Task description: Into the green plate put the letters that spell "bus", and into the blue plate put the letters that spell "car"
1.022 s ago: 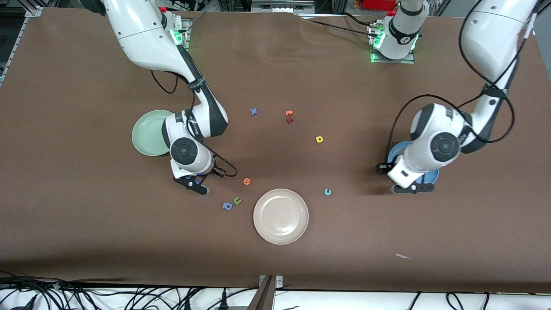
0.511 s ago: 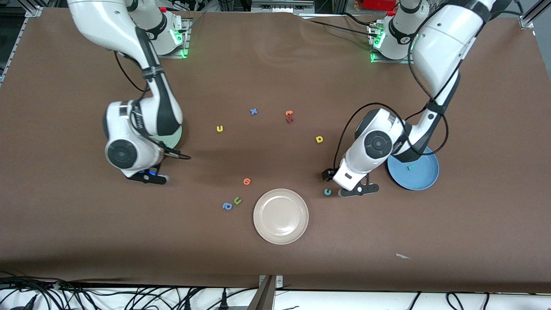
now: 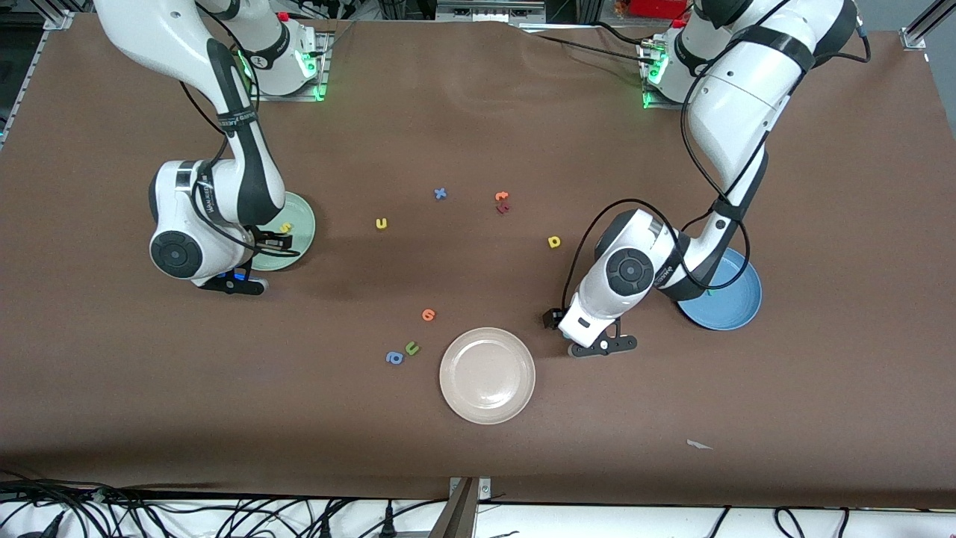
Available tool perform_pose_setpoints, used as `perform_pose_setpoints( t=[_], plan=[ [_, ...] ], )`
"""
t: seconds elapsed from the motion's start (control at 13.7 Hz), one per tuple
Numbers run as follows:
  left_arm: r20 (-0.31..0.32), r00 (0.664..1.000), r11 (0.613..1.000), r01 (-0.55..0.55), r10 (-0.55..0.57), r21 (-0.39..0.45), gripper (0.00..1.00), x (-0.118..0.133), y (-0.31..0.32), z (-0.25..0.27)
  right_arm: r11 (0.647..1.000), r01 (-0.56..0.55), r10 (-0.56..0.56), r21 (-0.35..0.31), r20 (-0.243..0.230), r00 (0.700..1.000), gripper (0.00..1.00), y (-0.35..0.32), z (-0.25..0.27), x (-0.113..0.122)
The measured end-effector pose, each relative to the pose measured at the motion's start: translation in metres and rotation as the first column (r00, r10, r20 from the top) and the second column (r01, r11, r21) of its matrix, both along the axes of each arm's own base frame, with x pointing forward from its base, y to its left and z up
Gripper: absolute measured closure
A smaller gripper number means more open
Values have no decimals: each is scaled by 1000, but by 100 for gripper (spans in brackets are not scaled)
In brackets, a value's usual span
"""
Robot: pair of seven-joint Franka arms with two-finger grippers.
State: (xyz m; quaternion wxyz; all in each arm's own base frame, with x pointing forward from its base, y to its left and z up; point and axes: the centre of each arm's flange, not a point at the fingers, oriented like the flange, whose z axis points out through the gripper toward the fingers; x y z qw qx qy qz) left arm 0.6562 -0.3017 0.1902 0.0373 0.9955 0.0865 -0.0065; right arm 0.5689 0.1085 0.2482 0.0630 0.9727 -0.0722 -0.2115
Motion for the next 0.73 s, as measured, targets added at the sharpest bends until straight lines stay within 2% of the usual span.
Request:
perform_pose_setpoints(
  t=[0.15,0.37,0.58,0.73],
  plan=[
    [-2,1000,1000,-3,3,1,2,2,1,-3,998,67,-67,-12,27,997,0,48,4,-7],
    [-3,1000,1000,-4,4,3,8,4,0,-8,977,213,-210,-18,110,971,0,138,1,-27],
    [-4,1000,1000,-7,7,19,13,6,4,-14,967,254,-253,14,167,953,0,190,-26,-64],
    [5,1000,1000,-10,10,21,22,10,4,-14,964,262,-264,39,215,940,4,191,-64,-97]
  ],
)
